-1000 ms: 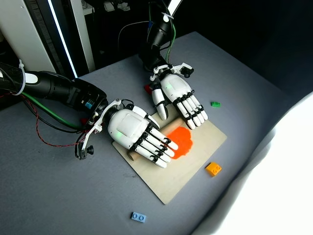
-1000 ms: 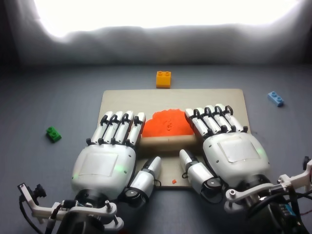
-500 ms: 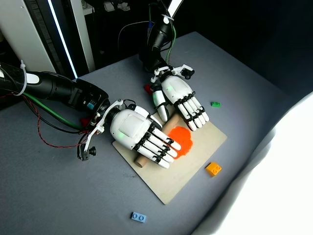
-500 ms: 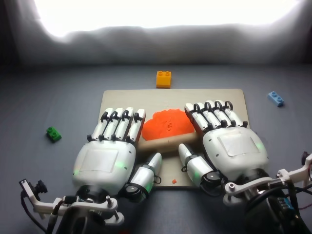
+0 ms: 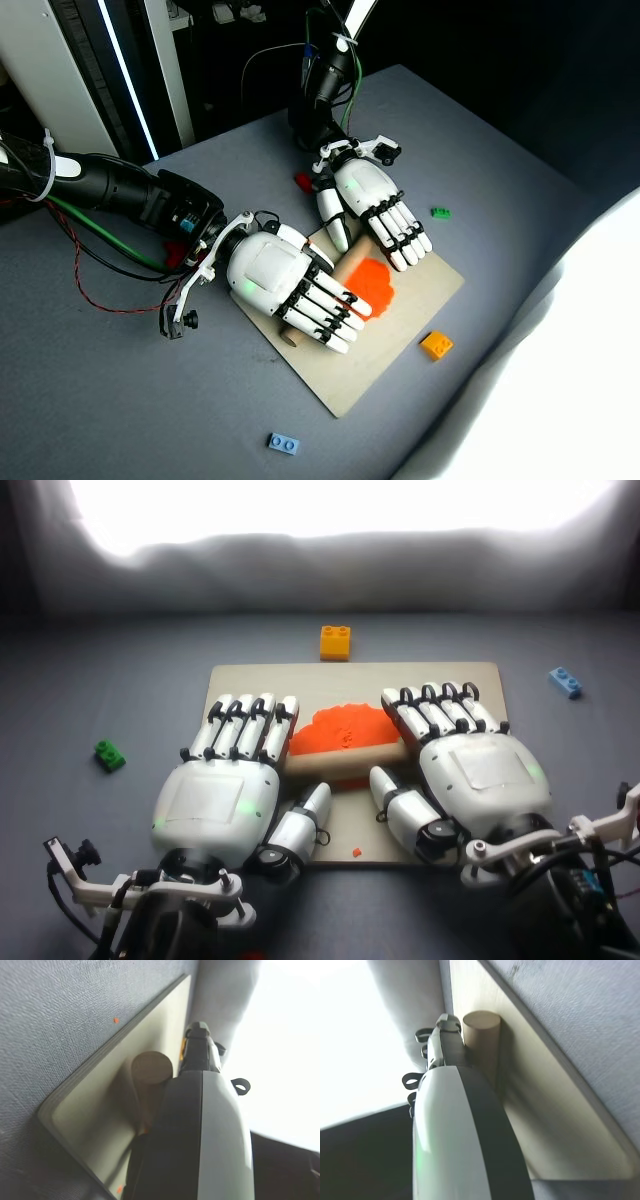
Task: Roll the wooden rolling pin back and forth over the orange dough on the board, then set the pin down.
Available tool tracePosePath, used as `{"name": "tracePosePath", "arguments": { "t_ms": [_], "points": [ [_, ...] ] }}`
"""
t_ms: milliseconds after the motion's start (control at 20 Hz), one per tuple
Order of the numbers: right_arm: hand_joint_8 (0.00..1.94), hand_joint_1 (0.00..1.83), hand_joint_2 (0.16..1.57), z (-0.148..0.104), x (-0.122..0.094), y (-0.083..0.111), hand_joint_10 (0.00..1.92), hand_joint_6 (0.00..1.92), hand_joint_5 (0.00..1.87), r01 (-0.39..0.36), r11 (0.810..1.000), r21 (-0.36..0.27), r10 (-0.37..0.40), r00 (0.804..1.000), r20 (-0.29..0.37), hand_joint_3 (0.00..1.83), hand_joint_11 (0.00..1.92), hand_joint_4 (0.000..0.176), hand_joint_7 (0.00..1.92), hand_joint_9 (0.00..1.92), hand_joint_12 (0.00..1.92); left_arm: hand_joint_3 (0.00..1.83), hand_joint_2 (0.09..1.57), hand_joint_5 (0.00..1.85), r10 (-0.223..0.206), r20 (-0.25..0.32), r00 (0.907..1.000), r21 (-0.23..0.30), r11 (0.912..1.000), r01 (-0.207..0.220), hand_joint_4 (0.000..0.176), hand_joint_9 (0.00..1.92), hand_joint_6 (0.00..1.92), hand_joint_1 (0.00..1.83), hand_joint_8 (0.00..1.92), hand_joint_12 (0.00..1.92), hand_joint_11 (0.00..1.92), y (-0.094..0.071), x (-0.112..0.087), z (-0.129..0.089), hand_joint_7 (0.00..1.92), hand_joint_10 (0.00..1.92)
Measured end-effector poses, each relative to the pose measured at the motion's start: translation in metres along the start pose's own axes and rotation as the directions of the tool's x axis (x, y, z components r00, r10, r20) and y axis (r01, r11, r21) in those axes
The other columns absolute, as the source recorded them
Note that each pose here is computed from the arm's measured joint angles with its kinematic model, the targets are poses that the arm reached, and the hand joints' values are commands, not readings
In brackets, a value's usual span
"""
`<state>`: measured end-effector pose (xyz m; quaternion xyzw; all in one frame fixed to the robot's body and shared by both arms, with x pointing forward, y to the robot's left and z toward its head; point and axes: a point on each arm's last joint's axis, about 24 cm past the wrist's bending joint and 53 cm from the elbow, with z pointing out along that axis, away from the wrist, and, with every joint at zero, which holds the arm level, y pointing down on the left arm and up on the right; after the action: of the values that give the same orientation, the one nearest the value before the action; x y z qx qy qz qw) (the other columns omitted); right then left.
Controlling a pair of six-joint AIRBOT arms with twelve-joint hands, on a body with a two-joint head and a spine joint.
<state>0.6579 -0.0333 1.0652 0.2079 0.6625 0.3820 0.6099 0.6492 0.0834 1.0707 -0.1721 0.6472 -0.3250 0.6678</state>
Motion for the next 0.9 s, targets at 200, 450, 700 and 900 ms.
{"name": "tracePosePath", "arguments": {
  "t_ms": [200,450,700,900],
  "points": [
    [0.00,0.00,1.57,0.002,0.000,-0.001,0.00,0.00,0.14,-0.004,1.000,0.001,0.004,1.000,-0.002,0.11,0.00,0.000,0.13,0.09,0.15,0.01,1.53,0.00,0.000,0.003,1.0000,0.001,1.0000,0.000,0.000,0.00,0.00,0.00,0.00,0.00,0.00,0.001,0.000,0.003,0.00,0.00],
    [0.00,0.00,1.57,0.005,-0.002,-0.002,0.00,0.00,0.14,-0.008,1.000,0.000,0.008,1.000,0.000,0.12,0.00,0.000,0.13,0.10,0.15,0.01,1.53,0.00,-0.001,0.008,1.0000,0.009,1.0000,0.001,0.000,0.00,0.00,0.00,0.00,0.00,0.00,-0.001,-0.001,0.011,0.00,0.00],
    [0.00,0.00,1.57,0.010,-0.003,-0.004,0.00,0.00,0.14,-0.021,1.000,0.003,0.021,1.000,-0.005,0.12,0.00,0.000,0.13,0.10,0.20,0.01,1.53,0.00,-0.002,0.002,1.0000,0.021,0.9998,0.002,0.000,0.00,0.00,0.00,0.00,0.00,0.00,-0.008,0.002,0.020,0.00,0.00],
    [0.00,0.00,1.57,0.012,-0.003,-0.005,0.00,0.00,0.13,-0.025,1.000,0.002,0.025,1.000,-0.010,0.12,0.00,0.000,0.12,0.08,0.16,0.01,1.53,0.00,-0.002,0.001,1.0000,0.024,0.9997,0.002,0.000,0.00,0.00,0.00,0.00,0.00,0.00,-0.009,0.004,0.022,0.00,0.00]
  ]
}}
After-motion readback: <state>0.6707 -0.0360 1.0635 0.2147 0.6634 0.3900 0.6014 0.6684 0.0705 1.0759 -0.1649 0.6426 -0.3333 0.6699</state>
